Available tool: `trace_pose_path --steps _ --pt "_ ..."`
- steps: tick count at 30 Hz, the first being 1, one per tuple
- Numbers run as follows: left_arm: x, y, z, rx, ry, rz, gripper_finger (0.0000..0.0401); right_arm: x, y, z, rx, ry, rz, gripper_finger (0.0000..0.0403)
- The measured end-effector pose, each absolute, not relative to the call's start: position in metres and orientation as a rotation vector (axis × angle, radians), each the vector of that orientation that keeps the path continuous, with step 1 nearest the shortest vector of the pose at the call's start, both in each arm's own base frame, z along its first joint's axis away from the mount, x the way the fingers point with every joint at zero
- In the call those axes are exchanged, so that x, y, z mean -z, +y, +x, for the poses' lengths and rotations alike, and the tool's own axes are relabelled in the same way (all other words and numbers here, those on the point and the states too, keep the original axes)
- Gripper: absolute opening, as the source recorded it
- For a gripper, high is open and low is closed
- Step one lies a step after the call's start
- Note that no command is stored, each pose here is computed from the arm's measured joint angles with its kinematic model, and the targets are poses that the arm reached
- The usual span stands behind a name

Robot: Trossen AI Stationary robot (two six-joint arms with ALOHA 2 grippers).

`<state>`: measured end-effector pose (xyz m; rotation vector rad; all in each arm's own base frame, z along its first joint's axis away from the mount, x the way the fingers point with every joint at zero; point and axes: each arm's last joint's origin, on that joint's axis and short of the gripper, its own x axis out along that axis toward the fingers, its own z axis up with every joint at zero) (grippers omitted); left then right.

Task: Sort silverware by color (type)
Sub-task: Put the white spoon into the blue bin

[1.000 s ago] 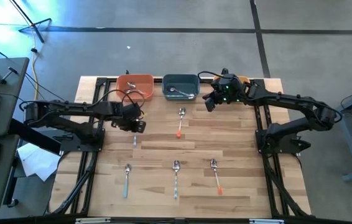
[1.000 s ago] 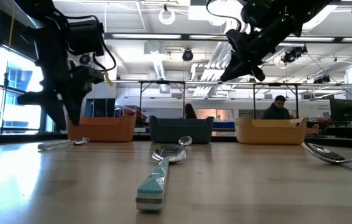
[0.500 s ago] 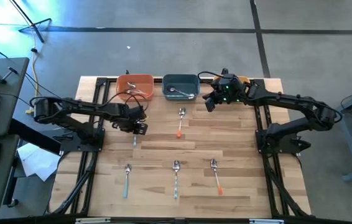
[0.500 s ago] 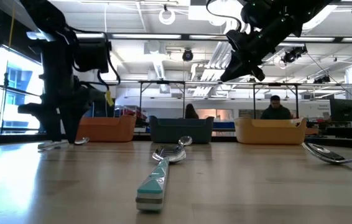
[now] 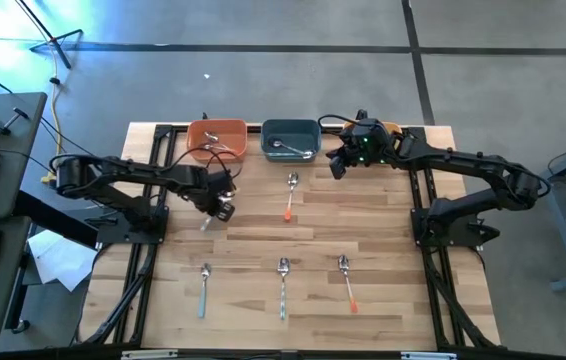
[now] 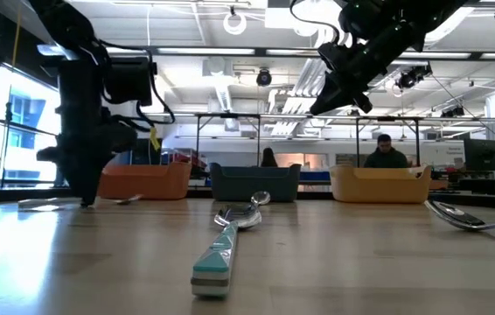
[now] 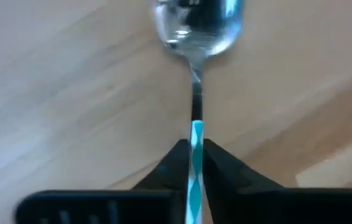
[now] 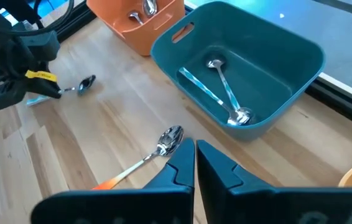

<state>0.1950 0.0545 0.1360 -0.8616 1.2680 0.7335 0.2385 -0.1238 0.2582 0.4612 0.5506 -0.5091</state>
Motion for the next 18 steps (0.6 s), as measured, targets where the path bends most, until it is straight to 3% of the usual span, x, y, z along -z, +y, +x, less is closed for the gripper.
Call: trace_pose_path --steps 9,18 --pt "-0.176 0.07 0.218 -0.521 1.148 -0.778 0.0006 -0.258 -0.124 0.238 0.501 0.558 0.437 0.0002" --pt "-0.267 0.127 0.247 -0.462 0.877 -0.59 0.0006 -0.257 -0.123 0.238 0.507 0.563 0.457 0.0002"
